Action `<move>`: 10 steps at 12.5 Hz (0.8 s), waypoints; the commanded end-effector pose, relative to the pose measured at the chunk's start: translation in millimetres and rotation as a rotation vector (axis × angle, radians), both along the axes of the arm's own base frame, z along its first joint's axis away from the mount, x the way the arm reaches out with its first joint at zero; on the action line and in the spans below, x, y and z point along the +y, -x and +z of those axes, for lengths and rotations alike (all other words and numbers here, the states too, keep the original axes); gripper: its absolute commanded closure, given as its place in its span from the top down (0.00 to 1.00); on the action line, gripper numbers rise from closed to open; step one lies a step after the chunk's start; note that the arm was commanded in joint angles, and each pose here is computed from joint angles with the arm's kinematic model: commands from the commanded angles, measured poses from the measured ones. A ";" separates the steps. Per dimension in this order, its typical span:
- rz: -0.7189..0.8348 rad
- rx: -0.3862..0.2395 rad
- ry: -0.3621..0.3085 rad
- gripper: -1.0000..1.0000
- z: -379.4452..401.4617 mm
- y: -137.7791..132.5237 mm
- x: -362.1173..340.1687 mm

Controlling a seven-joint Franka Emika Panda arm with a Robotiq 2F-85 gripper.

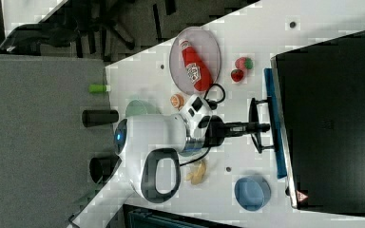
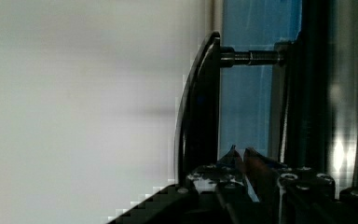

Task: Flap open oven.

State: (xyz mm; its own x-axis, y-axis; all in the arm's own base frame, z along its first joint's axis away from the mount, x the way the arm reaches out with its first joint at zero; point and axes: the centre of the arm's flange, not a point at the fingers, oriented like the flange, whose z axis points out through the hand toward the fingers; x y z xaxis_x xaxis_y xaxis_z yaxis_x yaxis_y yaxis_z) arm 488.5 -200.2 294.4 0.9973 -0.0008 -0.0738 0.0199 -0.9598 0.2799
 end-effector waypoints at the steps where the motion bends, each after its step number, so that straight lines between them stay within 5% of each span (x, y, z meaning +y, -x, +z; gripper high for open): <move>1: -0.002 0.016 0.062 0.18 -30.7 -7.8 71.4; 6: 0.020 0.014 0.233 0.18 -82.8 -9.5 129.8; 10: -0.009 -0.051 0.387 0.18 -135.3 1.9 171.3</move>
